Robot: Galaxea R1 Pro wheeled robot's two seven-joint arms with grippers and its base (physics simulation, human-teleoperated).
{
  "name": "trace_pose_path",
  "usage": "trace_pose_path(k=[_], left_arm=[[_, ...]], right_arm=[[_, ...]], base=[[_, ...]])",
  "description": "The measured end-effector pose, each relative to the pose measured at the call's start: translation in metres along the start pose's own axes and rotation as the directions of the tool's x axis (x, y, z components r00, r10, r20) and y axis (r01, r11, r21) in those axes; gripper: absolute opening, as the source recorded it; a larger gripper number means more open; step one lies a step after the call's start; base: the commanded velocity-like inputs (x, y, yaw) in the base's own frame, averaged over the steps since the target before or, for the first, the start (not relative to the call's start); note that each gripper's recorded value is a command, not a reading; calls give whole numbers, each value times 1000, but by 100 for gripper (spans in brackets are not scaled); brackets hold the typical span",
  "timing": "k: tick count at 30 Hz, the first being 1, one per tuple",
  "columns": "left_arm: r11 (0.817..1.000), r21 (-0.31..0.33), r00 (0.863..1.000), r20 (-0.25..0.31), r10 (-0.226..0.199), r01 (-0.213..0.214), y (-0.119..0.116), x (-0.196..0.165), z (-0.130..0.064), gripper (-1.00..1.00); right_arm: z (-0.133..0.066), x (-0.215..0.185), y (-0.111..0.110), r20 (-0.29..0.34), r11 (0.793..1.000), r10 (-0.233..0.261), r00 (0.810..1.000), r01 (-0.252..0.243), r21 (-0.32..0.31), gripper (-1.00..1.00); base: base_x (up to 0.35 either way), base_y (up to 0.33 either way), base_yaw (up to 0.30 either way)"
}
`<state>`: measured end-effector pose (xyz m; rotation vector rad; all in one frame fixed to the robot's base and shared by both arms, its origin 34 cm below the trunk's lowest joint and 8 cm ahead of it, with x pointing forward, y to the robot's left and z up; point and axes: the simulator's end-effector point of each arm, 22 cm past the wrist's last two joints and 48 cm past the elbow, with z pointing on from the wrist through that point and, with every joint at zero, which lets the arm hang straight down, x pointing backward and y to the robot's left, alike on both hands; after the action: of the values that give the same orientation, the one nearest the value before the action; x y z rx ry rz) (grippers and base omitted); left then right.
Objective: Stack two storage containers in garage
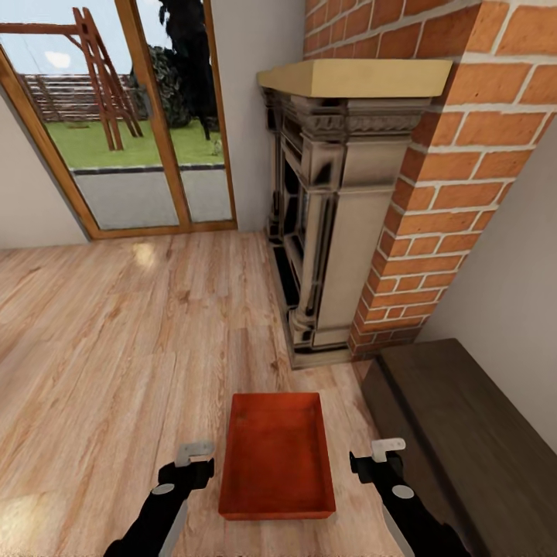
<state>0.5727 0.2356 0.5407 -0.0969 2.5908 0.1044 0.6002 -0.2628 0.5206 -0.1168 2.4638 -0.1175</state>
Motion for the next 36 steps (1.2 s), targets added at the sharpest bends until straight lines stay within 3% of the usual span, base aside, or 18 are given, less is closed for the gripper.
trace_pose_path(k=[7, 13, 16, 36], left_arm=[[1000, 0, 1000, -11, 1, -1, -1, 13, 12, 100], [1000, 3, 1000, -22, 0, 0, -4, 24, 23, 100], [1000, 3, 1000, -27, 0, 0, -4, 30, 28, 100], [1000, 3, 999, -37, -6, 6, -7, 61, 64, 100]], right_arm=[[11, 14, 3, -11, 1000, 3, 1000, -3, -4, 100], [20, 27, 10, -32, 995, 97, 995, -98, -21, 100], [24, 34, 11, -38, 993, 111, 993, -112, -22, 100], [55, 76, 20, -70, 994, 103, 992, -105, -27, 100]], base=[[0, 0, 0], [0, 0, 0], [0, 0, 0], [0, 0, 0]])
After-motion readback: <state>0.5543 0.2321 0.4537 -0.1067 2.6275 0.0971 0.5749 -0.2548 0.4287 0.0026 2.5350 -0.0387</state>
